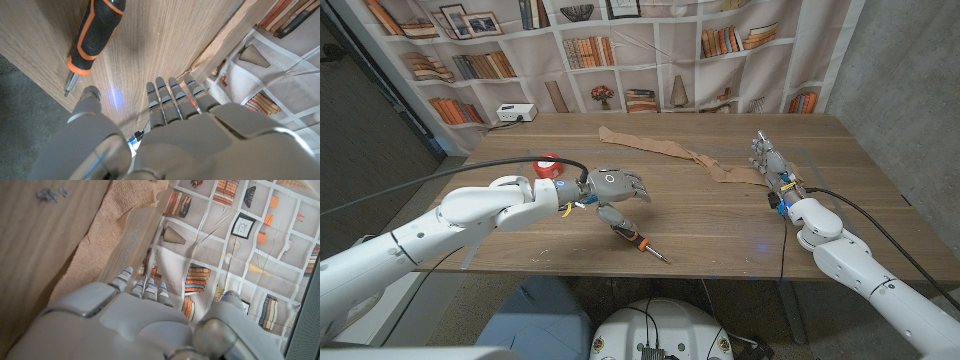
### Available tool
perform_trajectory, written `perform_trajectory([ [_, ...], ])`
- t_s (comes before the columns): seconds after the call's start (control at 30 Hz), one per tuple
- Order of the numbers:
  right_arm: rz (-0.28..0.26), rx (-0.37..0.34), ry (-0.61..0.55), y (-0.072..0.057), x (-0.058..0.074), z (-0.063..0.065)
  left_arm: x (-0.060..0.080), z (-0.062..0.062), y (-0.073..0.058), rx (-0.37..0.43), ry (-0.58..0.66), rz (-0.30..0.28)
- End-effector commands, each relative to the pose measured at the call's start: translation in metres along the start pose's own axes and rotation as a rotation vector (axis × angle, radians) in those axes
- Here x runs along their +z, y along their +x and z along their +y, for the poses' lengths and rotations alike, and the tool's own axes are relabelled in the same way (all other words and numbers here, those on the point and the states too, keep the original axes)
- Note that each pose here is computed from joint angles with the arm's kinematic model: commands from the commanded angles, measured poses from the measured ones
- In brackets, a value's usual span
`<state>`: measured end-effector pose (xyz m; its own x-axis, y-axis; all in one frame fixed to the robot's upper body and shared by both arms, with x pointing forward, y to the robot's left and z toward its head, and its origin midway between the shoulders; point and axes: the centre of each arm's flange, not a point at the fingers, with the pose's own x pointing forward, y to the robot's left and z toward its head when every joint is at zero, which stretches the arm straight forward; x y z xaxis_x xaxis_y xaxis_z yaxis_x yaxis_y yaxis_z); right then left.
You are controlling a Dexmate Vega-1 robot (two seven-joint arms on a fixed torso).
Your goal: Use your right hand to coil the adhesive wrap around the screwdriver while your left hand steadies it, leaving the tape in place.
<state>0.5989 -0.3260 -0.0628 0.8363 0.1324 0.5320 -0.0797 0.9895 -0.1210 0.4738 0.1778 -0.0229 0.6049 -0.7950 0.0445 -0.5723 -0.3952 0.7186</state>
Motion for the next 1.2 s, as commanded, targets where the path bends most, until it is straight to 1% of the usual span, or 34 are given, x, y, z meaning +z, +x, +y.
perform_trajectory([
  [0.03, 0.003, 0.001, 0.0, 0.001, -0.001, 0.001, 0.002, -0.005, 0.002, -0.033, -0.011, -0.018],
  [0.17, 0.003, -0.004, 0.003, 0.002, -0.001, 0.0, 0.003, -0.007, 0.003, -0.035, -0.012, -0.014],
  [0.67, 0.007, -0.004, 0.001, 0.001, -0.002, 0.001, 0.01, -0.014, 0.004, -0.061, -0.02, -0.031],
  [0.87, 0.009, -0.003, 0.002, 0.0, -0.003, 0.001, 0.011, -0.018, 0.005, -0.088, -0.028, -0.034],
  [1.0, 0.013, -0.006, 0.003, 0.0, -0.003, 0.001, 0.015, -0.021, 0.008, -0.117, -0.022, -0.041],
  [1.2, 0.011, -0.006, 0.0, 0.0, -0.004, 0.001, 0.014, -0.024, 0.009, -0.133, -0.03, -0.037],
])
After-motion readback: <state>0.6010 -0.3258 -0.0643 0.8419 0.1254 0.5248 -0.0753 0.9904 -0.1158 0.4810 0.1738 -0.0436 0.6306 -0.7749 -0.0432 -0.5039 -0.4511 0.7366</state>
